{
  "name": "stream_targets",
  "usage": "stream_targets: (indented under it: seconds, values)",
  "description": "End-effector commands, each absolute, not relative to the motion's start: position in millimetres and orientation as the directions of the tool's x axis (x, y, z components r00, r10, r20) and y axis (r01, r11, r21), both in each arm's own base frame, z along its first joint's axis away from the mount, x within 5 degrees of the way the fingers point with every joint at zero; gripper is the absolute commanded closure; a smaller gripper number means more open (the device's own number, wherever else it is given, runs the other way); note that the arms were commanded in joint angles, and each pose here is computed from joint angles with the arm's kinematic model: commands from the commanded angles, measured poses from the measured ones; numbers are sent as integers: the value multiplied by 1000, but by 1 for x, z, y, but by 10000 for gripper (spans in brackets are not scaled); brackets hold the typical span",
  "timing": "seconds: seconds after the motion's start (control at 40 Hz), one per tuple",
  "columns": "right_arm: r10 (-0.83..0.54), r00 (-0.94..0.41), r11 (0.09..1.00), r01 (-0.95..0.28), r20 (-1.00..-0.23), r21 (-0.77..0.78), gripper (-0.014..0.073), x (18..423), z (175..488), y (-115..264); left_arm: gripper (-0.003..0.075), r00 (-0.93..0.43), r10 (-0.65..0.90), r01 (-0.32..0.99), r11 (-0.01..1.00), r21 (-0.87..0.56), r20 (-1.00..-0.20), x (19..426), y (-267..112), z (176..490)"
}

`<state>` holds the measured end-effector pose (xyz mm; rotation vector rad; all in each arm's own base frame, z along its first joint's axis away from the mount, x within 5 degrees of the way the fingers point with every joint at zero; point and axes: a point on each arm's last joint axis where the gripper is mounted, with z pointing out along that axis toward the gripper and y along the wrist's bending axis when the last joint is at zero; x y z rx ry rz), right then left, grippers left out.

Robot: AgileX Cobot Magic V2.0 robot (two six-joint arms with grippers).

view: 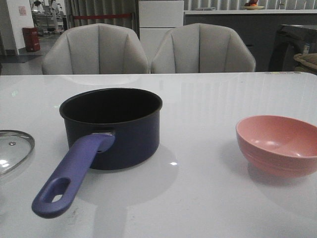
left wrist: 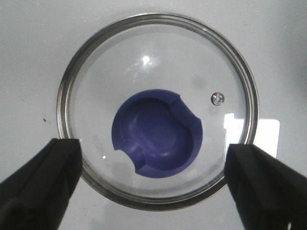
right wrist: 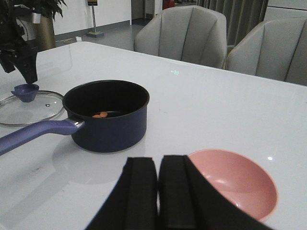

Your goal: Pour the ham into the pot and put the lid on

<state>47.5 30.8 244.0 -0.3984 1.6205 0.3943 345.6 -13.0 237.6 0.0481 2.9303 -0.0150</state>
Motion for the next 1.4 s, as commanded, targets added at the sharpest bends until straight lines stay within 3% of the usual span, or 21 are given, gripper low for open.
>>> stream_targets:
  seconds: [0.0,0.475,0.849,0.949,1.224,1.374]
  values:
    - [13,-15,889,-458,-1000,18,416,49,257,29,90,-955,30,36,999,-16,-296,351,-13,255]
    - [13,-15,889,-458,-1000,18,416,49,257,29,90,-984,32,36,999,-17,-177,364,-14,213]
    - [13,-15,889,-458,-1000,18,416,49,257,29,100,-988,31,34,999,-19,-150,368,-14,199]
    - [13,-15,889,-458,-1000,18,416,49,257,29,164,-986,29,33,999,-21,-162,369,-15,199]
    - [13,-15,889,-458,-1000,18,416,49,257,29,476,-986,26,31,999,-26,-164,369,-15,199]
    - [13,-15,889,-458,-1000,18,416,49,257,29,595,-986,26,31,999,-26,-164,369,-15,199]
